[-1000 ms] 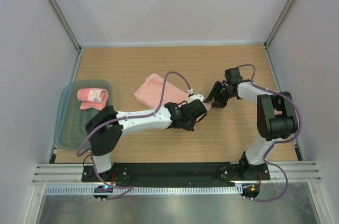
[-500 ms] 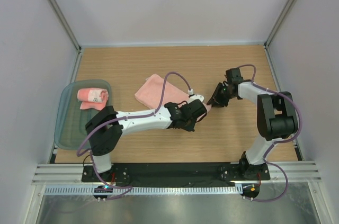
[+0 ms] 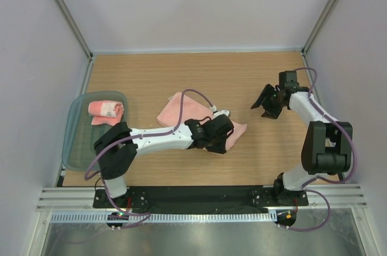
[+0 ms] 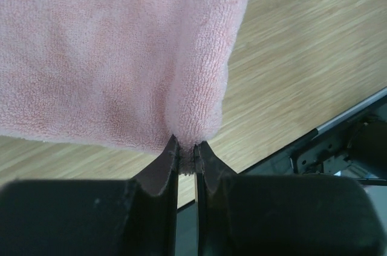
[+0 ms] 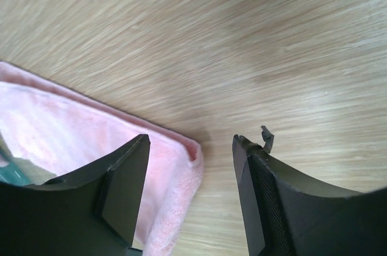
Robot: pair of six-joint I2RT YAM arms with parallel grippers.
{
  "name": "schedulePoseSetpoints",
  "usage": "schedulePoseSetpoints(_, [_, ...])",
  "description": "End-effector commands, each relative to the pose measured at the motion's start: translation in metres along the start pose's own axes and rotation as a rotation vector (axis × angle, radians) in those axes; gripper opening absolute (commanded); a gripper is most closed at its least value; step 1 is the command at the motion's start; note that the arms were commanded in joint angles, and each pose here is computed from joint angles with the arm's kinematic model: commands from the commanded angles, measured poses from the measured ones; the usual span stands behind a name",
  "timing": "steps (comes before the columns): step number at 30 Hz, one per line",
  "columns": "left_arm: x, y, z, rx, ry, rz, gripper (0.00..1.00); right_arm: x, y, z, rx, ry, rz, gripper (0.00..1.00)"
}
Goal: Roll the towels
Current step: Roll the towel
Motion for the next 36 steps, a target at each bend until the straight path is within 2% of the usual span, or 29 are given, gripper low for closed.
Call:
schedulePoseSetpoints(1, [-0.007, -0.014, -0.006, -0.039, -0.153, 0.070, 0.00, 0.014, -0.031, -0.003, -0.058, -0.044, -0.057, 0.64])
schedulePoseSetpoints(4, [0.003, -0.014, -0.003, -0.058, -0.239, 0.101, 0.00, 0.017, -0.039, 0.004, -0.063, -0.056, -0.092, 0.64])
schedulePoseSetpoints(6, [0.006, -0.023, -0.011, -0.112, -0.326, 0.165, 0.00, 0.018, -0.042, 0.007, -0.063, -0.065, -0.106, 0.64])
schedulePoseSetpoints(12, [0.034, -0.038, -0.014, -0.209, -0.475, 0.142, 0.00, 0.025, -0.047, 0.017, -0.044, -0.093, -0.154, 0.63])
schedulePoseSetpoints(18, [0.052, -0.038, -0.006, -0.217, -0.612, 0.152, 0.00, 0.064, -0.048, 0.047, 0.013, -0.236, -0.330, 0.62])
schedulePoseSetpoints(25, [0.076, -0.031, 0.001, -0.181, -0.734, 0.114, 0.00, 0.084, -0.048, 0.075, 0.076, -0.290, -0.559, 0.60])
schedulePoseSetpoints(31, [0.089, -0.014, 0.014, -0.121, -0.785, 0.050, 0.00, 0.094, -0.048, 0.096, 0.126, -0.336, -0.678, 0.48])
schedulePoseSetpoints(36, [0.096, -0.007, 0.019, -0.096, -0.802, 0.019, 0.00, 0.097, -0.039, 0.115, 0.162, -0.367, -0.717, 0.22])
Point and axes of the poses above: each gripper's point midway between its finger pads, its own y axis out along the fingers, its own x axis along the line the jaws close on, z = x × y, the point moved 8 cm from there along -y, back along the fingers, and after that the axes turned 1 degree about -y, right-handed, at the moved point
